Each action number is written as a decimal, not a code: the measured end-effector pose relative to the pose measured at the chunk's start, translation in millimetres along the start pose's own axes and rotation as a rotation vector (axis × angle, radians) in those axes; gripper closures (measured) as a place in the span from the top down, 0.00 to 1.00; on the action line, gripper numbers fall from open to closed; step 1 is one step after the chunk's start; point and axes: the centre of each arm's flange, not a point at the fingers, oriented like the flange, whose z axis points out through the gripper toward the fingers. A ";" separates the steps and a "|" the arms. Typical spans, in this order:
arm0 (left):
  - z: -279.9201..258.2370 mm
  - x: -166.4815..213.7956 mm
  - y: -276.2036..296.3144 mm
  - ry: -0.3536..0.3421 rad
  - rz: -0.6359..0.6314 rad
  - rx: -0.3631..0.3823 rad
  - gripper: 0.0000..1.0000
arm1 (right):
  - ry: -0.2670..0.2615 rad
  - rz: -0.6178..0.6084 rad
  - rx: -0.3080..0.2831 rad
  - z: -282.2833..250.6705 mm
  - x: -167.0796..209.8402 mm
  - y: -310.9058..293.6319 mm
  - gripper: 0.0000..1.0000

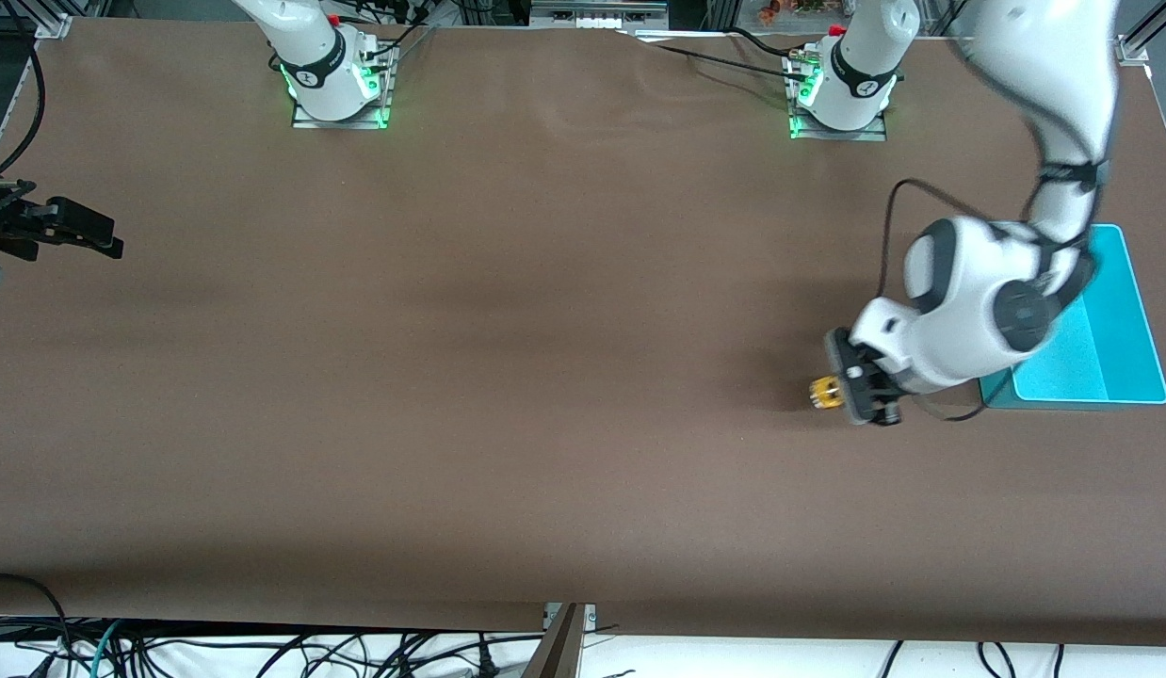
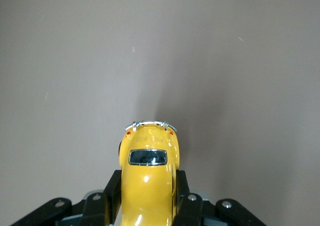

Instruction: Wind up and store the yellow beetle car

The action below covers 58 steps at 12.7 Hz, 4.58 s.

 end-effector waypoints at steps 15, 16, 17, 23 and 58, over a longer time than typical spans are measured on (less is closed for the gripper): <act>29.5 -328.5 102.7 -0.123 0.200 -0.097 0.46 | 0.000 0.001 0.000 0.1 0.0 0.7 1.00; 47.4 -340.5 106.7 -0.115 0.237 -0.124 0.46 | 0.000 0.001 0.000 0.1 0.0 0.7 1.00; 66.2 -353.9 109.7 -0.107 0.261 -0.152 0.46 | 0.000 0.001 0.000 0.1 -0.1 0.8 1.00; 120.8 -393.6 114.5 -0.119 0.274 -0.181 0.46 | 0.000 0.002 0.000 0.1 -0.1 1.1 1.00; -205.5 -62.8 96.3 -0.139 -0.962 0.051 1.00 | -0.008 0.007 0.001 4.4 2.0 4.2 1.00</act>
